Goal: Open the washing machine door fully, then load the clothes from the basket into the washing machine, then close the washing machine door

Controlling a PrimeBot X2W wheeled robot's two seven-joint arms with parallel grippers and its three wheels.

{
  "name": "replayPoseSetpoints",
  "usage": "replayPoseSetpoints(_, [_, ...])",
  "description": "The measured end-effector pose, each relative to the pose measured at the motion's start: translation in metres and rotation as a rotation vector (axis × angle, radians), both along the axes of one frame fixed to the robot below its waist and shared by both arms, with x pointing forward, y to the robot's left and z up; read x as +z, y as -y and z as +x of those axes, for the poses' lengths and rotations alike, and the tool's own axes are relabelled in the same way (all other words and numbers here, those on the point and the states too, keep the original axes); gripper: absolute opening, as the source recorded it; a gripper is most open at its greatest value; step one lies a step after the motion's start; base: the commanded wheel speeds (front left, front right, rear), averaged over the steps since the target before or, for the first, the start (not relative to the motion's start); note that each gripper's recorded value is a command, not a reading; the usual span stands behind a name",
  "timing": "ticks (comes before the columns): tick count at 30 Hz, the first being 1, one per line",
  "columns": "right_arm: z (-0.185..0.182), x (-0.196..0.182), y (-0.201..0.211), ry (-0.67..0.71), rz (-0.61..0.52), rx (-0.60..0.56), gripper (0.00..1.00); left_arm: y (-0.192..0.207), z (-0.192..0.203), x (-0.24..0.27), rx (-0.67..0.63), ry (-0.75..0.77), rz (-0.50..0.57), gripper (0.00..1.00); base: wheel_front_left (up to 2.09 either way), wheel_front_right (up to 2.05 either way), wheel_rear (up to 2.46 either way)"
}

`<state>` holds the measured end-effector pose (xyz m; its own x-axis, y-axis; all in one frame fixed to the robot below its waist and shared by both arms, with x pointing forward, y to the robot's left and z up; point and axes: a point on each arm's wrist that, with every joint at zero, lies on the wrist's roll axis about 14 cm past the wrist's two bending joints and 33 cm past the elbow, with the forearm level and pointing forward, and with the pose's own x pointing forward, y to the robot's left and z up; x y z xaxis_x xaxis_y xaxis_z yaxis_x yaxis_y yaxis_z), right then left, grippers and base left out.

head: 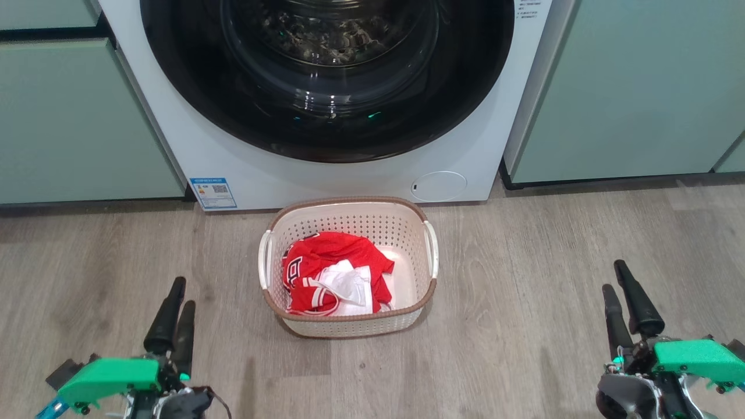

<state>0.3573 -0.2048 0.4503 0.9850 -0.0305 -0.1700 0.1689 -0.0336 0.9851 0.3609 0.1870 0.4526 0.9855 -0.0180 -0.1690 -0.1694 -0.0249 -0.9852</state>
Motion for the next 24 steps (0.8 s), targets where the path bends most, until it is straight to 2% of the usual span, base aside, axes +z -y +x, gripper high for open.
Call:
replayPoseSetpoints(12, [0.002,0.005,-0.001,0.014,-0.025,-0.008,1.0,0.0,0.002,0.008,0.013,0.023,0.017,1.0,0.0,0.0,0.0])
replayPoseSetpoints(19, [0.006,0.009,-0.003,0.021,-0.076,-0.005,1.0,0.002,0.009,0.018,0.009,0.054,0.073,1.0,0.0,0.0,0.0])
replayPoseSetpoints(24, [0.011,0.015,-0.001,0.035,-0.163,0.011,1.0,-0.002,0.01,0.021,0.007,0.062,0.15,1.0,0.0,0.0,0.0])
